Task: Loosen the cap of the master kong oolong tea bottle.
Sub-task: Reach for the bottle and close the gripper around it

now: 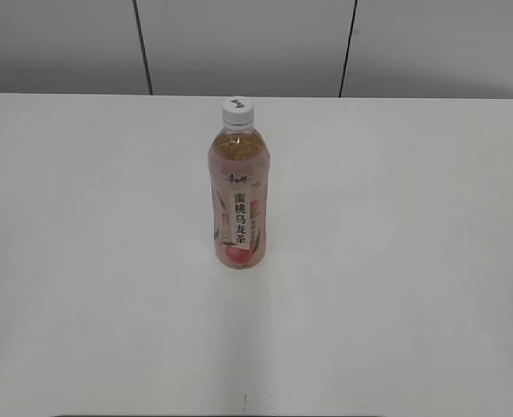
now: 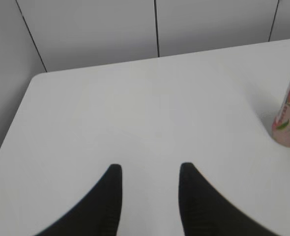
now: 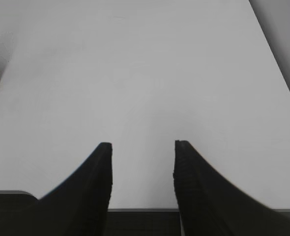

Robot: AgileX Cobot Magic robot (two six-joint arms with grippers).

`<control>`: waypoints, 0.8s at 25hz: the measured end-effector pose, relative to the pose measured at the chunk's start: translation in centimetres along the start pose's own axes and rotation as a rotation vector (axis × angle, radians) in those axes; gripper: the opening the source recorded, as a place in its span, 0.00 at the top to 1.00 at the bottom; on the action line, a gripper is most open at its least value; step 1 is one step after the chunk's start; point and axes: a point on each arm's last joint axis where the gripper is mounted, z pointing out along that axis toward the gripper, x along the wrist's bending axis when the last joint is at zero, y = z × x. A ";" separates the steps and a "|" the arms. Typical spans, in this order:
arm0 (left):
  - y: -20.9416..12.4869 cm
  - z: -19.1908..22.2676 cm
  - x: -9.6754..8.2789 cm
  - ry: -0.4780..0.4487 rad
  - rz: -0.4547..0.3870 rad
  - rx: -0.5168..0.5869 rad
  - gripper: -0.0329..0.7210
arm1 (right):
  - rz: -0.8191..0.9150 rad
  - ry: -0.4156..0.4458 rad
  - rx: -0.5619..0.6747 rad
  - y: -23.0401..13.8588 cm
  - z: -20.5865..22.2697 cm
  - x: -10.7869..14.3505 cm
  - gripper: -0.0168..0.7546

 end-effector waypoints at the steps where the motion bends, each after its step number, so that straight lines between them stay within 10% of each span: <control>1: 0.2 -0.1 0.0 -0.001 -0.001 -0.018 0.64 | 0.000 0.000 -0.001 0.0 0.0 0.0 0.57; 20: 4.9 8.1 -0.2 -0.051 -0.067 -0.133 0.57 | 0.000 0.000 -0.002 0.0 0.0 0.0 0.57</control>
